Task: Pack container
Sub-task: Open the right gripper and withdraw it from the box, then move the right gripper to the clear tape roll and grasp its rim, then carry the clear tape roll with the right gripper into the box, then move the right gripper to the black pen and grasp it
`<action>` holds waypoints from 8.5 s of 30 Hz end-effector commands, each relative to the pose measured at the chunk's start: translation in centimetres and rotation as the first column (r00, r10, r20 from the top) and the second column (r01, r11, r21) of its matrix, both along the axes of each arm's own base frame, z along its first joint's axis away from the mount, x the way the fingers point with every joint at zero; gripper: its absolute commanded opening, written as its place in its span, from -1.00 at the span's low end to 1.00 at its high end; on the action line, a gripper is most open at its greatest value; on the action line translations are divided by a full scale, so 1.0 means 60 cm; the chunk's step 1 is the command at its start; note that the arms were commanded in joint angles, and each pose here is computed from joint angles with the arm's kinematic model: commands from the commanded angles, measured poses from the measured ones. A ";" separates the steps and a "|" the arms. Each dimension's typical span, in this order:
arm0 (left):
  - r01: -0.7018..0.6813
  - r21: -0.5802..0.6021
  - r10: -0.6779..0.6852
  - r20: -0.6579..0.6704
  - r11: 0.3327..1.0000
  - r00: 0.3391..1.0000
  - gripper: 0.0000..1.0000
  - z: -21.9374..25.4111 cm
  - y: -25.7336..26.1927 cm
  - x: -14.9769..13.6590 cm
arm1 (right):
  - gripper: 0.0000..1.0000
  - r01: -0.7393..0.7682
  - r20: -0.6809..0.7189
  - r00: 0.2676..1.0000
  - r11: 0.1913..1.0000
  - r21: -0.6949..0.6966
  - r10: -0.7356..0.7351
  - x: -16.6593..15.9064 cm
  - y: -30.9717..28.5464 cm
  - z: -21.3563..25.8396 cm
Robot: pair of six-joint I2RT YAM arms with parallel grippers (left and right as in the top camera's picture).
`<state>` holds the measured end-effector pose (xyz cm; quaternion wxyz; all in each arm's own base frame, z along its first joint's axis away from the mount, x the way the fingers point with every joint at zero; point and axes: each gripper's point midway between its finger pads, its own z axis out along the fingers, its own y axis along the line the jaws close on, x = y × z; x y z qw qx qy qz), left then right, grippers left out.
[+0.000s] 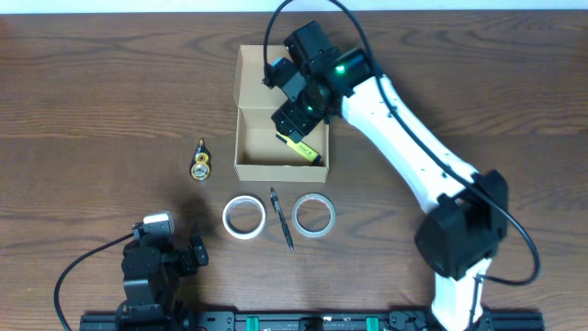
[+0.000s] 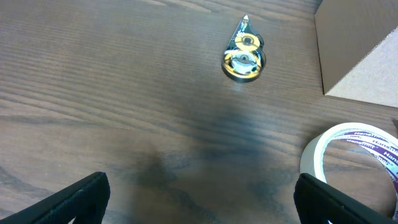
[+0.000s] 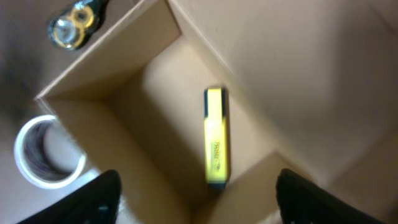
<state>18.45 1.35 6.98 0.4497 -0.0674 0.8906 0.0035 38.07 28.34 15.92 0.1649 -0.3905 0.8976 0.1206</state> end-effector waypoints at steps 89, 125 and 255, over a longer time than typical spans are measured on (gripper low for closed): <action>0.007 0.010 -0.007 -0.020 1.000 1.000 0.91 -0.013 0.000 -0.003 | -0.04 -0.120 -0.236 0.971 0.945 -0.306 0.047 -0.321 -0.050 -0.281; 0.007 0.010 -0.007 -0.020 1.000 1.000 0.91 -0.013 0.000 -0.003 | -0.97 0.005 -0.109 0.994 0.968 -0.250 -0.033 -0.331 -0.055 -0.082; 0.007 0.010 -0.007 -0.020 1.000 1.000 0.91 -0.013 0.000 -0.003 | 0.36 0.095 -0.015 0.995 0.971 -0.221 -0.101 -0.183 -0.035 0.103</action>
